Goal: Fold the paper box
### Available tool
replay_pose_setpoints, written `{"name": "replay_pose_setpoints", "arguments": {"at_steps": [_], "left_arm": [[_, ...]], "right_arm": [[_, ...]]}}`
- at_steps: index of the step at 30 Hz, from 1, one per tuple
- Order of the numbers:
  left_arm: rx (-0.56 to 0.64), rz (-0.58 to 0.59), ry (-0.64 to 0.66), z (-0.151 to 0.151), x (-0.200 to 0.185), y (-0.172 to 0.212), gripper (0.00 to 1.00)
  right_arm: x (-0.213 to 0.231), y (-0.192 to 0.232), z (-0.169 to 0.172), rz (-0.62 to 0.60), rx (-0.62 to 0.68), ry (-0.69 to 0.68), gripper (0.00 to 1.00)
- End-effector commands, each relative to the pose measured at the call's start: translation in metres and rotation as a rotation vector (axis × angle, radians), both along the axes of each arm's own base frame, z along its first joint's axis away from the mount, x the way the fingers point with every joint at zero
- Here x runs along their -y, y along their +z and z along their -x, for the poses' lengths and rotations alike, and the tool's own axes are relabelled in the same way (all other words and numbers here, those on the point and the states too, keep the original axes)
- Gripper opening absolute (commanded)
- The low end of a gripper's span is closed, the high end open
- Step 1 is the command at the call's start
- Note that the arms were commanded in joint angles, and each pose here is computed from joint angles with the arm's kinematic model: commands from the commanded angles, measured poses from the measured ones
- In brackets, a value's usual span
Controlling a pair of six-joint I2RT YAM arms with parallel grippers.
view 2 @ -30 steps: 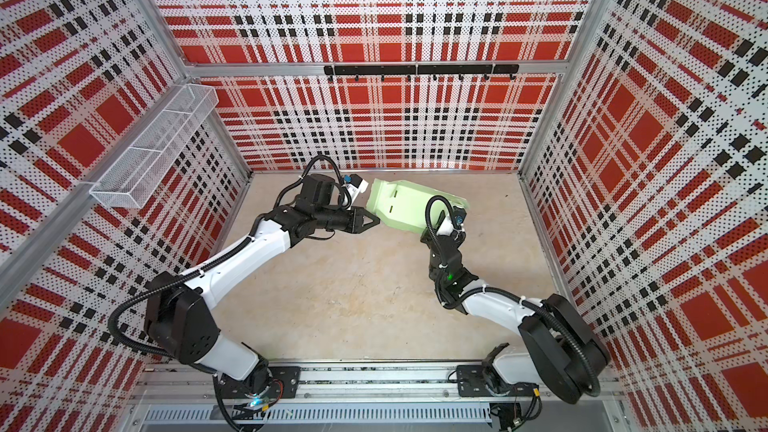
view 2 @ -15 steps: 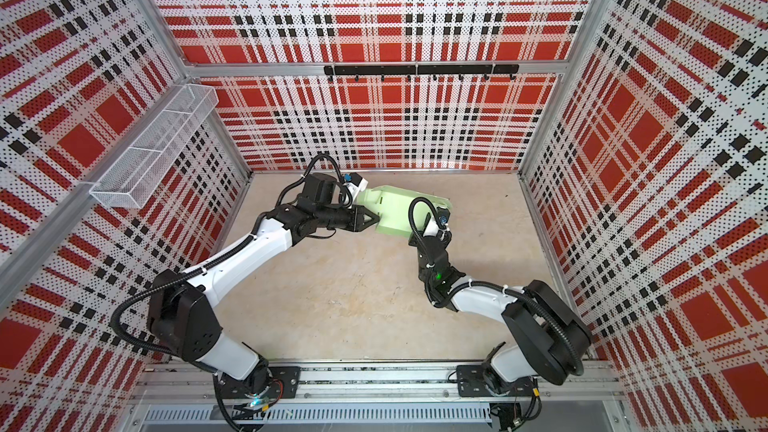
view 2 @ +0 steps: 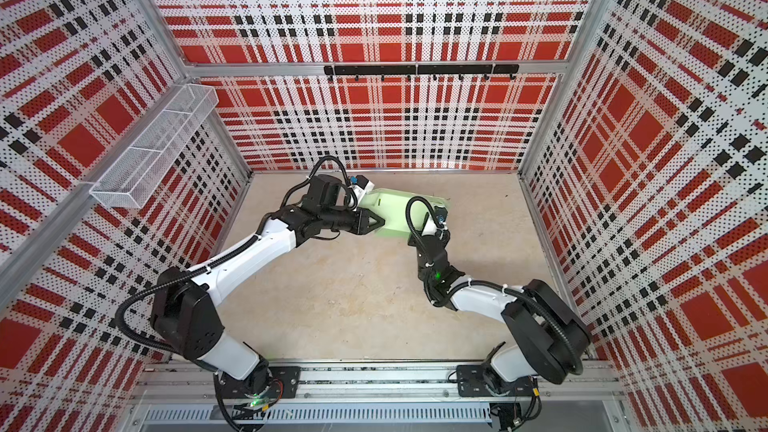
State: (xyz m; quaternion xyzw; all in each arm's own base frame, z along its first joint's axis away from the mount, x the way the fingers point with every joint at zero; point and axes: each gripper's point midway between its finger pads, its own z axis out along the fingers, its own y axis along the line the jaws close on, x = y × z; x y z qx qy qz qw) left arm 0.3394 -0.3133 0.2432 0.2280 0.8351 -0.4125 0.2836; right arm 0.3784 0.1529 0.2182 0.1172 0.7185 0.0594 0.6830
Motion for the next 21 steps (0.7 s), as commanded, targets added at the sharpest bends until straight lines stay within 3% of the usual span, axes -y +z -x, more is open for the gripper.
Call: {"name": "replay_pose_setpoints", "arguments": {"at_steps": [1, 5, 12, 18, 21], "left_arm": [[0.091, 0.059, -0.12, 0.016, -0.003, 0.042, 0.16], [0.128, 0.116, -0.189, 0.02, -0.013, 0.068, 0.22], [0.077, 0.248, -0.015, -0.025, -0.067, 0.075, 0.31], [0.029, 0.353, 0.027, -0.032, -0.087, 0.062, 0.6], [0.023, 0.367, -0.034, -0.02, -0.075, 0.057, 0.64]], "right_arm": [[0.025, 0.016, 0.001, -0.089, 0.042, -0.015, 0.0], [0.037, 0.013, 0.0, -0.126, 0.024, 0.018, 0.0], [0.032, 0.018, -0.002, -0.174, 0.019, 0.163, 0.0], [0.001, 0.02, -0.008, -0.235, 0.03, 0.382, 0.0], [-0.013, 0.019, -0.013, -0.27, 0.025, 0.448, 0.0]]}}
